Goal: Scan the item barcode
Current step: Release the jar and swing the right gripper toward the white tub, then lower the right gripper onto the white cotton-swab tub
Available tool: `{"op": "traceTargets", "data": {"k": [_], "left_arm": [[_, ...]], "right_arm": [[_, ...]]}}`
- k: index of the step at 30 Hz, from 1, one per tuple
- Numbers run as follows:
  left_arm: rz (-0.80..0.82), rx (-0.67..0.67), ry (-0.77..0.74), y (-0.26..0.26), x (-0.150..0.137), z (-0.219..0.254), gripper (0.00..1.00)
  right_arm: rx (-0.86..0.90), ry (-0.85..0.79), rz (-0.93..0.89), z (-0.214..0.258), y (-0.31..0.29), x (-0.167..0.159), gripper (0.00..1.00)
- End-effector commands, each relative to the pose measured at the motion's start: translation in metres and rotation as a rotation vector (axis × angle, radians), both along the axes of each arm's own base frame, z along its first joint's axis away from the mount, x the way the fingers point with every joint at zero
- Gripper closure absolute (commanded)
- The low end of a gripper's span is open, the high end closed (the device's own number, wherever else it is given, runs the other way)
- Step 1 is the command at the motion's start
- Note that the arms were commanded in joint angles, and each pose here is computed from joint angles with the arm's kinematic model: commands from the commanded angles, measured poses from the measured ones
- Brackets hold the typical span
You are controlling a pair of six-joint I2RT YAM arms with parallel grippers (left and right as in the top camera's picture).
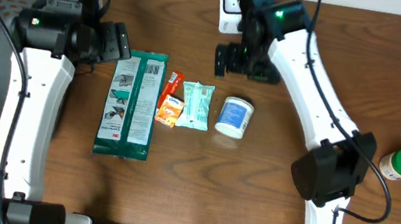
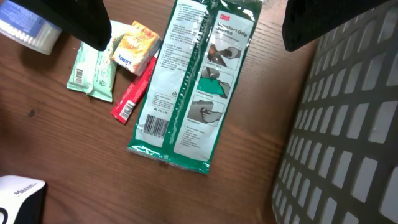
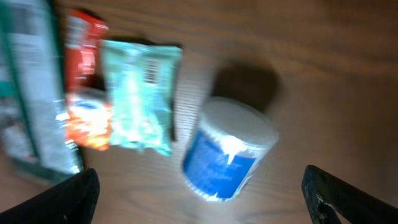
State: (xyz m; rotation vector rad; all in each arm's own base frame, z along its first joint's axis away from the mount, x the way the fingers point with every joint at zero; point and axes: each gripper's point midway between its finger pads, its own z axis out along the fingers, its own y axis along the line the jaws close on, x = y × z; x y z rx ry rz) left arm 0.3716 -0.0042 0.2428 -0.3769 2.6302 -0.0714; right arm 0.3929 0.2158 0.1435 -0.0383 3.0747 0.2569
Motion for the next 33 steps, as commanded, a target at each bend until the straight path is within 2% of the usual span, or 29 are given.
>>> {"op": "traceTargets", "data": {"k": [1, 10, 18, 30, 33], "left_arm": [[-0.005, -0.003, 0.011, 0.000, 0.000, -0.004, 0.12], [-0.005, -0.003, 0.011, 0.000, 0.000, -0.004, 0.12], [-0.005, -0.003, 0.011, 0.000, 0.000, -0.004, 0.12], [-0.005, -0.003, 0.011, 0.000, 0.000, -0.004, 0.12], [-0.005, -0.003, 0.011, 0.000, 0.000, -0.004, 0.12]], "right_arm": [[-0.065, 0.078, -0.104, -0.025, -0.015, -0.014, 0.01], [-0.110, 0.162, -0.134, -0.073, -0.022, -0.034, 0.01], [-0.074, 0.158, -0.160, -0.106, -0.017, -0.034, 0.01], [-0.062, 0.138, -0.112, -0.103, -0.027, -0.026, 0.01], [-0.006, 0.160, -0.138, -0.099, -0.028, -0.022, 0.01]]}}
